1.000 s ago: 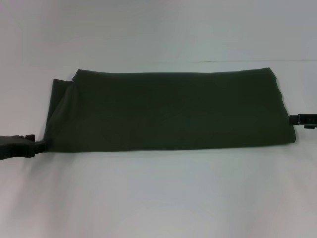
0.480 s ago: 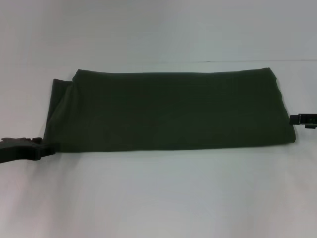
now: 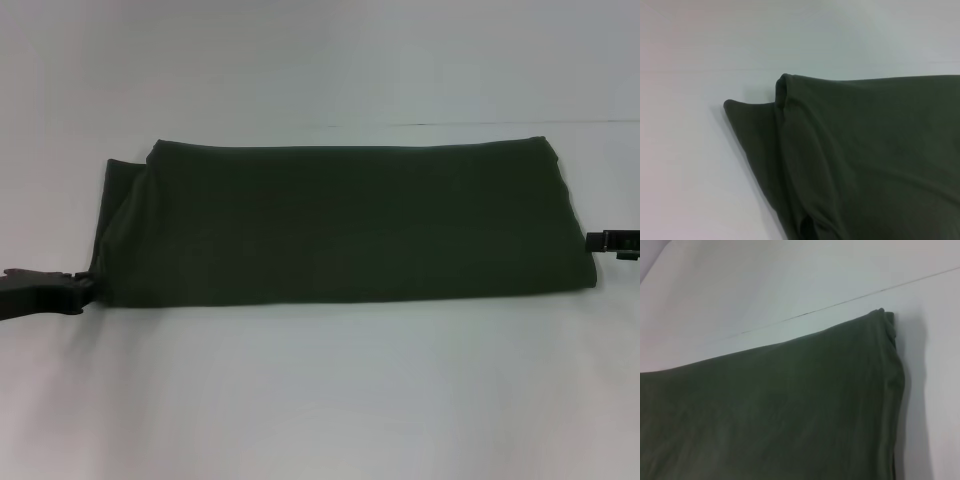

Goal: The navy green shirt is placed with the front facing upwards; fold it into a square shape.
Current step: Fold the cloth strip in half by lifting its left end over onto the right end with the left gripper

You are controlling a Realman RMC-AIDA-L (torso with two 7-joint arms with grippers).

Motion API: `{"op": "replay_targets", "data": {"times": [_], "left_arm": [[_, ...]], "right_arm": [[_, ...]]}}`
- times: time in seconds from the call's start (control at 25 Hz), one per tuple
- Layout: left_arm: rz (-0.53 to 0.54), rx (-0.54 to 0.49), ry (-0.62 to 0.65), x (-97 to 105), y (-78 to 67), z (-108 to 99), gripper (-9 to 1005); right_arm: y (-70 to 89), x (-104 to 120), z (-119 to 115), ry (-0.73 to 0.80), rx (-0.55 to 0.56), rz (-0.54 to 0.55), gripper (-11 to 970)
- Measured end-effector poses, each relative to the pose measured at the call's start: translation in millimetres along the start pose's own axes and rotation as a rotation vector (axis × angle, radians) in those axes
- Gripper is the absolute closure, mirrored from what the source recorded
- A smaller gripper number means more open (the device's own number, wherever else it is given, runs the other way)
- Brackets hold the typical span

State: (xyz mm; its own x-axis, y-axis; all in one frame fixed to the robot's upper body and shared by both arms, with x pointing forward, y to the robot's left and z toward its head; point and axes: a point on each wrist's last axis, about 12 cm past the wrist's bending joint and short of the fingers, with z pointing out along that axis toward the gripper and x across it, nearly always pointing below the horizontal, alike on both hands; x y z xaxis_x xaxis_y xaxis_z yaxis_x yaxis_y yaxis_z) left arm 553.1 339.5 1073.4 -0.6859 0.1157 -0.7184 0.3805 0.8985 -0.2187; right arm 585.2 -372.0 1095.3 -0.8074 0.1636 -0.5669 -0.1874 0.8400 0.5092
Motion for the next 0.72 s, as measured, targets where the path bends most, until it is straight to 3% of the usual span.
{"op": "replay_targets", "data": {"times": [0.4,0.72], "left_arm": [[0.001,-0.008,-0.009,-2.4,1.7,-2.5,968],[0.005,-0.008,-0.008,-2.8,1.5,-2.3,998]], "right_arm": [[-0.9,4.3,5.7,0.006,0.005,0.011,347],[8.2,12.6,25.6,0.014,-0.005,0.019,371]]}}
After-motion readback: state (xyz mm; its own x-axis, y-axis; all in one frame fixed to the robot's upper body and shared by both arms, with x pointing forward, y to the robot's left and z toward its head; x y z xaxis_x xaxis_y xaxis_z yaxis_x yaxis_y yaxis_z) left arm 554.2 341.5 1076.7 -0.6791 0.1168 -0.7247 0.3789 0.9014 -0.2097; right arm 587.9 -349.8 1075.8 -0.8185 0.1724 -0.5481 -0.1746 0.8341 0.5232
